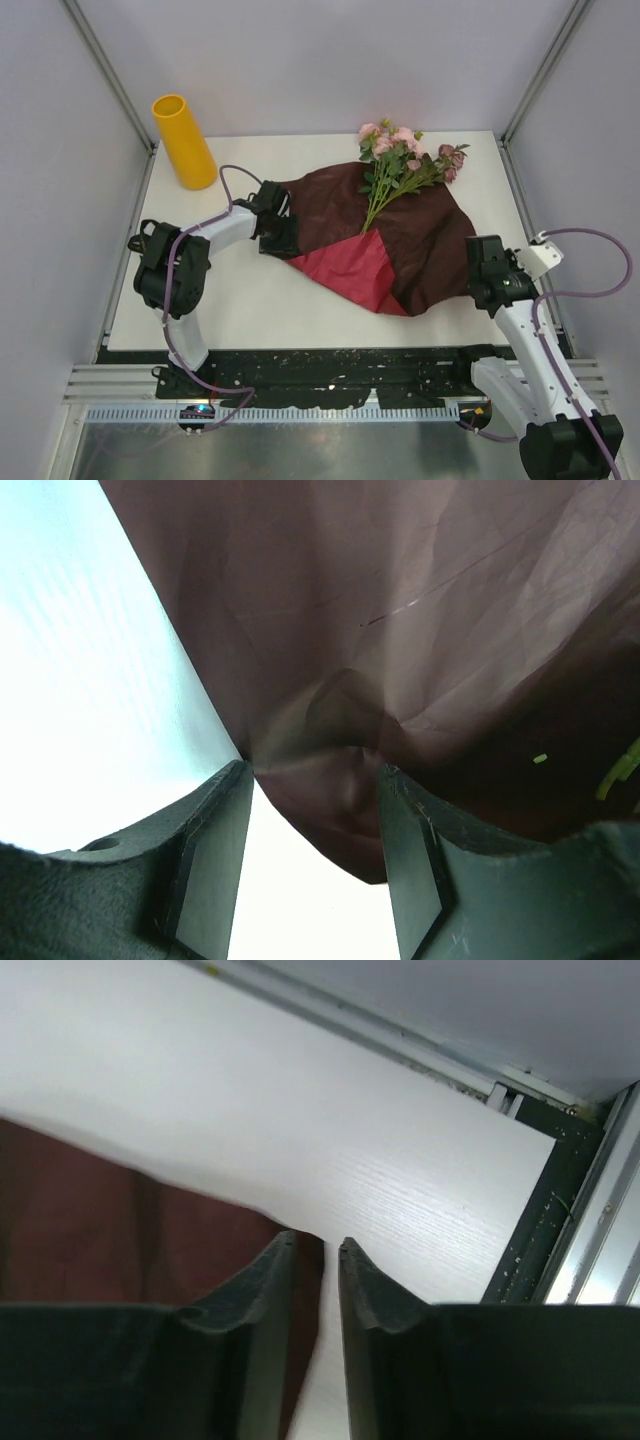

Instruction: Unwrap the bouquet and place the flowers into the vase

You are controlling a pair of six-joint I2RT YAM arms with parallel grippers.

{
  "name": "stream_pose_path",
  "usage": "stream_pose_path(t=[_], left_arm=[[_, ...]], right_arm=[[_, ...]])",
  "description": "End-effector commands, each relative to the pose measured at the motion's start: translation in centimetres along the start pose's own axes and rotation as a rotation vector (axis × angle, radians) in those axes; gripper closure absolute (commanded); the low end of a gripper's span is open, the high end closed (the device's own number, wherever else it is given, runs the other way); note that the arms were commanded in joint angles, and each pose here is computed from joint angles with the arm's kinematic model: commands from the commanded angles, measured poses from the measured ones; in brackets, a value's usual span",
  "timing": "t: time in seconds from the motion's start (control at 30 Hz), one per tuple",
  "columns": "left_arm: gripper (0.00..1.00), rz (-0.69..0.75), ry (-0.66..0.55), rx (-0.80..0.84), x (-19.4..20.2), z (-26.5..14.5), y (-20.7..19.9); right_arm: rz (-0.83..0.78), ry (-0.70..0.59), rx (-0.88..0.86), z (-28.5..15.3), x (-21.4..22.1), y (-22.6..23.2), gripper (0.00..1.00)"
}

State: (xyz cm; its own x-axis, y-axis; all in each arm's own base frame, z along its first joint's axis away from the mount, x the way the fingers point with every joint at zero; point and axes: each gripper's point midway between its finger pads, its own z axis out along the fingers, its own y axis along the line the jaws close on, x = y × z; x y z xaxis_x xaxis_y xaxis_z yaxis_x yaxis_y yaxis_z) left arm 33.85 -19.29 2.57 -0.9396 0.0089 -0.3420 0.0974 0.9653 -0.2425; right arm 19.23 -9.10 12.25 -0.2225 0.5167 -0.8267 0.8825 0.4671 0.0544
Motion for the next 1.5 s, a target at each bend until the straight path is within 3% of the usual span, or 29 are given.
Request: stream_pose_path(t=[0.0, 0.07, 0.2, 0.33, 0.47, 0.57, 0.63, 0.9, 1.1, 1.23, 1.47], left_arm=[[0.43, -0.012, -0.01, -0.015, -0.1, 0.1, 0.4], [0.43, -0.014, -0.012, -0.011, -0.2, 0.1, 0.4], [0.43, -0.017, -0.014, -0.007, -0.2, 0.1, 0.3], [0.43, -0.018, -0.016, -0.003, -0.4, 0.1, 0.2], [0.43, -0.017, -0.016, -0.004, -0.5, -0.1, 0.1], [0.43, -0.022, -0.013, -0.009, -0.5, -0.2, 0.1], [0.43, -0.024, -0.01, -0.014, -0.5, 0.0, 0.2], [0.42, -0.022, 0.004, -0.043, -0.2, 0.4, 1.0], [0.42, -0.033, -0.005, -0.048, -0.6, 0.2, 1.2], [0.42, -0.036, -0.004, -0.05, -0.9, -0.3, 1.2], [0.41, -0.034, -0.143, 0.009, -3.6, -6.1, -0.7]], right_arm=[[0.084, -0.192, 0.04, -2.2, -6.9, -1.0, 0.55], [0.062, -0.211, -0.009, -3.4, -9.1, -0.1, 0.43], [-0.11, -0.167, -0.381, -6.0, -10.3, 6.6, 0.4], [-0.158, 0.055, -0.809, -10.4, -6.7, 13.9, 0.47], [-0.129, 0.315, -1.009, -12.0, -1.0, 17.7, 0.5], [-0.096, 0.477, -0.873, -9.1, 3.9, 16.9, 0.51], [-0.078, 0.505, -0.748, -6.7, 6.1, 15.5, 0.51], [-0.021, 0.432, -0.342, 2.6, 9.0, 8.3, 0.52], [-0.045, 0.427, -0.216, 4.9, 9.5, 5.9, 0.49], [-0.068, 0.411, -0.333, 3.8, 7.6, 8.3, 0.47], [-0.164, 0.278, -0.935, -5.3, 1.8, 15.0, 0.46]])
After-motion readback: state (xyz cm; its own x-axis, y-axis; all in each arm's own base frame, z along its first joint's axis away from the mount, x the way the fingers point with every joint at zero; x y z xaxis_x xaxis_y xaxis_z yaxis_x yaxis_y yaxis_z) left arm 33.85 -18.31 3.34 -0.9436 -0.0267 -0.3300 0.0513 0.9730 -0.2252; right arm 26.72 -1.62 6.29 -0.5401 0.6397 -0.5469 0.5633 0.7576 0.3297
